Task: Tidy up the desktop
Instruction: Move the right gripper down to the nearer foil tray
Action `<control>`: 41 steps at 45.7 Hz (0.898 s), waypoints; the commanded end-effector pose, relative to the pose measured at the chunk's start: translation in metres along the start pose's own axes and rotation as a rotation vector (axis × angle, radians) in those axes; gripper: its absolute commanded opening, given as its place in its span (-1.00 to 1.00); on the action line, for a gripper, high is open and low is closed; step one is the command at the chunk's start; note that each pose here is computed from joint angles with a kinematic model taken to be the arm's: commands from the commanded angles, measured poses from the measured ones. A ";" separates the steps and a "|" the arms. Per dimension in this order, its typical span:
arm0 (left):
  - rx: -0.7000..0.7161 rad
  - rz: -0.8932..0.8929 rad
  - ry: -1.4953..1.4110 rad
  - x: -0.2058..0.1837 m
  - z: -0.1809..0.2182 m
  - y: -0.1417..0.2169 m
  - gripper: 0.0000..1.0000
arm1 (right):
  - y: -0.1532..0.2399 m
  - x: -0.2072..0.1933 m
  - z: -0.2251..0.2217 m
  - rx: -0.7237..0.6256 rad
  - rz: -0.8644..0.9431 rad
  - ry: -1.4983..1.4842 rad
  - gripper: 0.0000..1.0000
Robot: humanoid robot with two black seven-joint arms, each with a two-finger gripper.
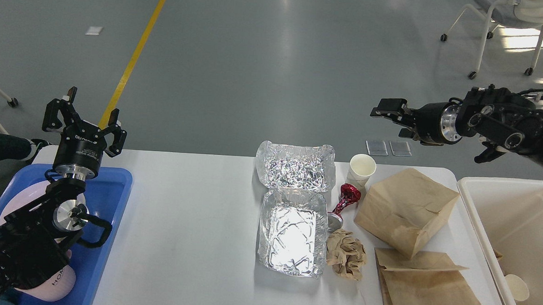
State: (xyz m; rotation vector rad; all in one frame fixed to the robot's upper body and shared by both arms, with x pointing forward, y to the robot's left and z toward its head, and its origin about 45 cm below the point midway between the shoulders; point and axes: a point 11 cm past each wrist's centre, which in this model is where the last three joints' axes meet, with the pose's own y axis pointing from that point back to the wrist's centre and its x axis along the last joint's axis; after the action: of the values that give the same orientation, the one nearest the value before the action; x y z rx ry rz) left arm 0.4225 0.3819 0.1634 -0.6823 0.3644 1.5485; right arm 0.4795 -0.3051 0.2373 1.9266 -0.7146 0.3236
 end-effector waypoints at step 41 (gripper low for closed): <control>0.001 -0.001 0.000 0.000 0.000 0.000 0.93 | 0.004 -0.031 -0.059 -0.093 -0.377 0.071 1.00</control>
State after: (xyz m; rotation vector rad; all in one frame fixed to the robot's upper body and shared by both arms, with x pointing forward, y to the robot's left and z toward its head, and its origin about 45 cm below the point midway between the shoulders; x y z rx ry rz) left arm 0.4225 0.3817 0.1634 -0.6816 0.3643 1.5475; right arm 0.4634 -0.2497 0.2454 1.8722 -0.3307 0.1498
